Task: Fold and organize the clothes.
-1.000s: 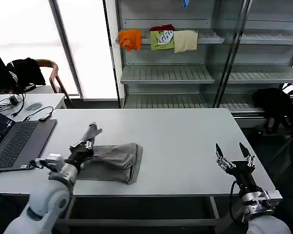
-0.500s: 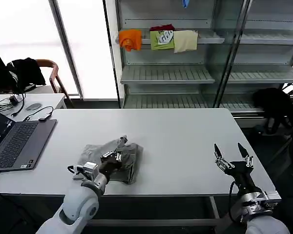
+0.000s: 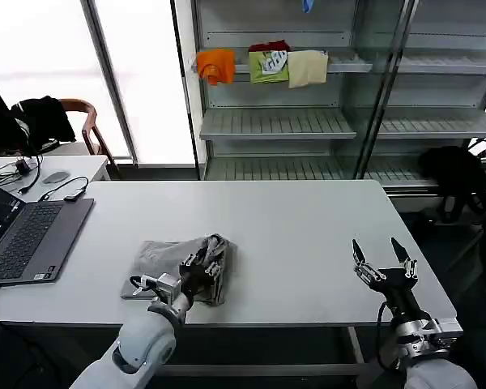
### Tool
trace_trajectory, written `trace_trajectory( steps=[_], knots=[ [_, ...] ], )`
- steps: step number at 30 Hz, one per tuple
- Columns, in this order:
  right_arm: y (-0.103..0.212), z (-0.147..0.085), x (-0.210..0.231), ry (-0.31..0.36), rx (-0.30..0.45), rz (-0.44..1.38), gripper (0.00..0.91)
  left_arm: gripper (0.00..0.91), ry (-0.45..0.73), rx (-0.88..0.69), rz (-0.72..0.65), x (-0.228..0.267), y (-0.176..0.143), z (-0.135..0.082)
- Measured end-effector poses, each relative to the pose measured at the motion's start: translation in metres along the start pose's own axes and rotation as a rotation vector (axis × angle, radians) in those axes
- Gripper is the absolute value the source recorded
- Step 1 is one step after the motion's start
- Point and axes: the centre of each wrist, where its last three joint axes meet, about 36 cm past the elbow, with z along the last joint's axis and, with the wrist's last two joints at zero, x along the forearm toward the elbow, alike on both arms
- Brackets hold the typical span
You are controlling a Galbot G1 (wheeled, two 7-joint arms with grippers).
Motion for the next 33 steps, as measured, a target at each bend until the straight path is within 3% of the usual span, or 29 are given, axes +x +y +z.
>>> trace_trajectory(
  steps=[10,16,20,28,33],
  knots=[
    [0.005,0.000,-0.001,-0.002,0.004,-0.002,0.907,0.907,-0.110,-0.029,0.114,0.016,-0.033,-0.026],
    [0.000,0.000,0.000,-0.003,0.012,0.004,0.907,0.907,-0.136,-0.042,0.101,0.026,-0.027,-0.034],
    [-0.003,0.000,0.000,-0.002,0.015,0.011,0.907,0.907,-0.120,-0.054,0.028,0.030,0.001,-0.032],
    [-0.003,0.000,-0.002,-0.006,0.017,0.008,0.907,0.907,-0.029,-0.021,-0.185,0.035,0.093,-0.014],
    [-0.002,-0.001,-0.001,-0.003,0.019,0.005,0.907,0.907,0.006,0.030,-0.269,0.038,0.123,-0.005]
  ],
)
